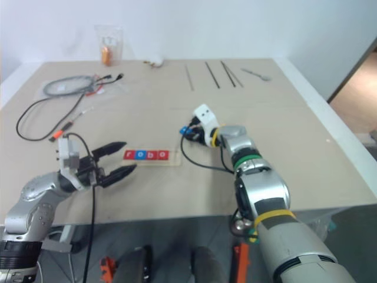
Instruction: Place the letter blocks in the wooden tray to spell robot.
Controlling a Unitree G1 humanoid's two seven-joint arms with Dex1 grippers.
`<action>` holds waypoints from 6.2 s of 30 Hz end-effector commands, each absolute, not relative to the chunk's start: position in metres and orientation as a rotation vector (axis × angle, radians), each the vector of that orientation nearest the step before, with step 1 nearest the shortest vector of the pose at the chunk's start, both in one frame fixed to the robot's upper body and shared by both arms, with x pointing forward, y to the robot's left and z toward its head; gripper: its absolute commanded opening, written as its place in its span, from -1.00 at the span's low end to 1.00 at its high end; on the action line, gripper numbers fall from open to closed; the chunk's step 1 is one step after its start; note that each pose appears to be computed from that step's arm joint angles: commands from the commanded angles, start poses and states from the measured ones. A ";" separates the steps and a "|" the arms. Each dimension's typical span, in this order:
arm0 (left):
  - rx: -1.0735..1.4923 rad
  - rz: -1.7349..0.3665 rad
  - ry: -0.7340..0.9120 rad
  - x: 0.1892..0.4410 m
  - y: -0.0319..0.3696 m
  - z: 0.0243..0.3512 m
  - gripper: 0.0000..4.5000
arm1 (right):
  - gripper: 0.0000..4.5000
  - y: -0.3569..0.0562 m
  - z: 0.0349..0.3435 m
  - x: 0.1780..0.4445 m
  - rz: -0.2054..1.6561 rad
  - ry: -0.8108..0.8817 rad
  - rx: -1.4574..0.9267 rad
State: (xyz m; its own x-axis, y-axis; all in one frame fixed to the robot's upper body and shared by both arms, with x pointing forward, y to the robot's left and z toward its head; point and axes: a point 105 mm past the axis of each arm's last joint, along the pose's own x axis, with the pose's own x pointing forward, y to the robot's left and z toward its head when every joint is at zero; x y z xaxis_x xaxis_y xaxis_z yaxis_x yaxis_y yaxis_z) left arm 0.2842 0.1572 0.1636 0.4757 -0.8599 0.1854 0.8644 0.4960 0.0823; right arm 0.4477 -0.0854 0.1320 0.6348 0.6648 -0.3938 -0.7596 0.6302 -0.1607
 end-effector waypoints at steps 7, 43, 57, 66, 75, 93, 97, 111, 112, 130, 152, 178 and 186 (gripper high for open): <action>-0.004 -1.049 -0.280 0.283 0.156 0.174 1.00 | -0.48 -0.123 0.148 0.433 0.911 0.269 -0.393; -0.065 -1.239 -0.260 0.298 0.124 0.173 1.00 | -0.48 -0.139 0.169 0.340 0.129 0.445 -0.018; -0.061 -1.246 -0.254 0.298 0.126 0.175 1.00 | -0.48 -0.128 0.158 0.371 -0.062 0.513 0.049; -0.058 -1.243 -0.262 0.300 0.124 0.176 1.00 | -0.48 -0.107 0.164 0.385 -0.065 0.505 0.109; -0.057 -1.236 -0.262 0.298 0.125 0.175 1.00 | -0.26 -0.105 0.165 0.393 -0.089 0.476 0.111; -0.070 -1.219 -0.266 0.297 0.124 0.173 1.00 | 0.98 -0.103 0.245 0.393 0.473 0.234 0.024; -0.074 -1.216 -0.264 0.295 0.124 0.173 1.00 | 0.98 -0.142 0.257 0.391 0.483 0.114 -0.183; -0.060 -1.248 -0.267 0.286 0.125 0.181 1.00 | 0.98 -0.191 0.166 0.374 0.857 0.186 -0.430; -0.056 -1.255 -0.264 0.283 0.127 0.182 1.00 | 0.98 -0.190 0.166 0.376 0.860 0.183 -0.413; 0.078 -1.192 -0.155 0.261 0.145 0.177 1.00 | 0.98 -0.195 0.140 0.401 0.854 0.215 -0.358; 0.100 -1.080 -0.180 0.269 0.154 0.182 1.00 | 0.74 -0.190 0.127 0.413 0.800 0.211 -0.274; 0.053 -0.958 -0.222 0.276 0.157 0.175 1.00 | -0.48 -0.103 0.167 0.354 1.194 0.083 -0.275; 0.055 -0.950 -0.244 0.276 0.157 0.179 1.00 | -0.48 -0.062 0.166 0.366 1.235 0.097 -0.500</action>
State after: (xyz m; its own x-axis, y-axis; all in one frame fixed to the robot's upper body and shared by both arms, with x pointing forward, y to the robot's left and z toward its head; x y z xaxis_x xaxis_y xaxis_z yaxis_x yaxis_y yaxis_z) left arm 0.2784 0.1566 0.1665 0.5627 -0.8130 0.1496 0.8086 0.5789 0.1050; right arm 0.3634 -0.0655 0.1506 0.3434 0.8734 -0.3452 -0.9308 0.2673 -0.2495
